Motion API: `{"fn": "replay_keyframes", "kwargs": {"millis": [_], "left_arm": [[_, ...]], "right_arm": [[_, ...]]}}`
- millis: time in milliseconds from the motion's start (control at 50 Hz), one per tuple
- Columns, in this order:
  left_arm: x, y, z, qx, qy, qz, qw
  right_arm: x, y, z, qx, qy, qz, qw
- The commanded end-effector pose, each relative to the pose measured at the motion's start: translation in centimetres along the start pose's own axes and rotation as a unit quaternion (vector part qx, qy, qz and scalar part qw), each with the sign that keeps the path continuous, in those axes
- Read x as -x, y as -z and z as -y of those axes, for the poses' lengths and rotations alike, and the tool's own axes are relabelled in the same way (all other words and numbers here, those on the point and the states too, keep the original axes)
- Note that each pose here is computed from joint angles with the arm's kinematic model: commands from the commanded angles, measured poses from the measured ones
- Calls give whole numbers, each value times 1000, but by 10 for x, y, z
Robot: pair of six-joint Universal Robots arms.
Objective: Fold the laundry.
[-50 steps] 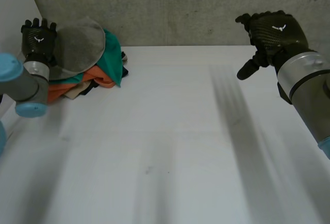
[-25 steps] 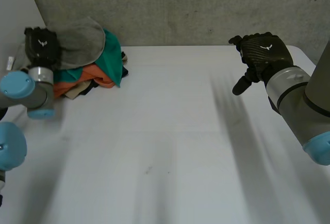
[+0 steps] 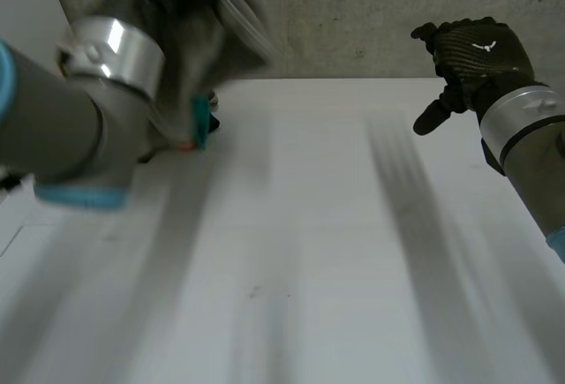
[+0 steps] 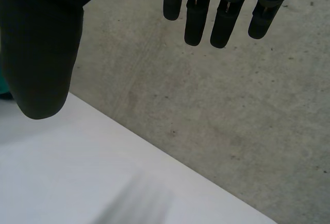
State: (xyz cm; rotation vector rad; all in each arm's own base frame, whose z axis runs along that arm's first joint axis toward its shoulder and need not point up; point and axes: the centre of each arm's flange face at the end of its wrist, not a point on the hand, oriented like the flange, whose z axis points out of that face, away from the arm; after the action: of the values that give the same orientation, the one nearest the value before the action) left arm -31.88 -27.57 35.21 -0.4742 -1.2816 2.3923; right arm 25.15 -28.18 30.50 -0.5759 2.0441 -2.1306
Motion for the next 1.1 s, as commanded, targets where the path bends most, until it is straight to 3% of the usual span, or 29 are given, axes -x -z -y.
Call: {"fn": "replay_keyframes", "kwargs": {"millis": [20, 160, 260, 420, 620, 760, 840, 980, 1060, 1100], "left_arm": [[-43, 84, -67, 195, 26, -58, 979], [-46, 125, -107, 297, 9, -68, 952], [-34, 110, -65, 252, -15, -57, 966], [-24, 89, 29, 122, -26, -46, 991], [-28, 96, 73, 81, -19, -55, 995], [-28, 98, 85, 68, -19, -56, 996], [-27, 97, 89, 63, -19, -55, 996], [-25, 95, 100, 43, -18, -51, 998], [-24, 93, 102, 38, -19, -48, 998], [-22, 91, 103, 35, -20, -45, 998]], "right_arm": [[-19, -7, -6, 12, 17, -23, 1000], [-8, -18, -48, 89, 77, 22, 993], [10, -17, -86, 158, 103, 104, 977], [50, -24, -108, 162, -37, 154, 974], [113, -54, -114, 78, -151, 175, 970], [168, -52, -143, 120, -210, 203, 949], [195, -45, -158, 154, -260, 233, 924], [202, -46, -161, 173, -327, 243, 897], [186, -52, -160, 171, -316, 227, 905], [154, -63, -136, 137, -284, 206, 926]]}}
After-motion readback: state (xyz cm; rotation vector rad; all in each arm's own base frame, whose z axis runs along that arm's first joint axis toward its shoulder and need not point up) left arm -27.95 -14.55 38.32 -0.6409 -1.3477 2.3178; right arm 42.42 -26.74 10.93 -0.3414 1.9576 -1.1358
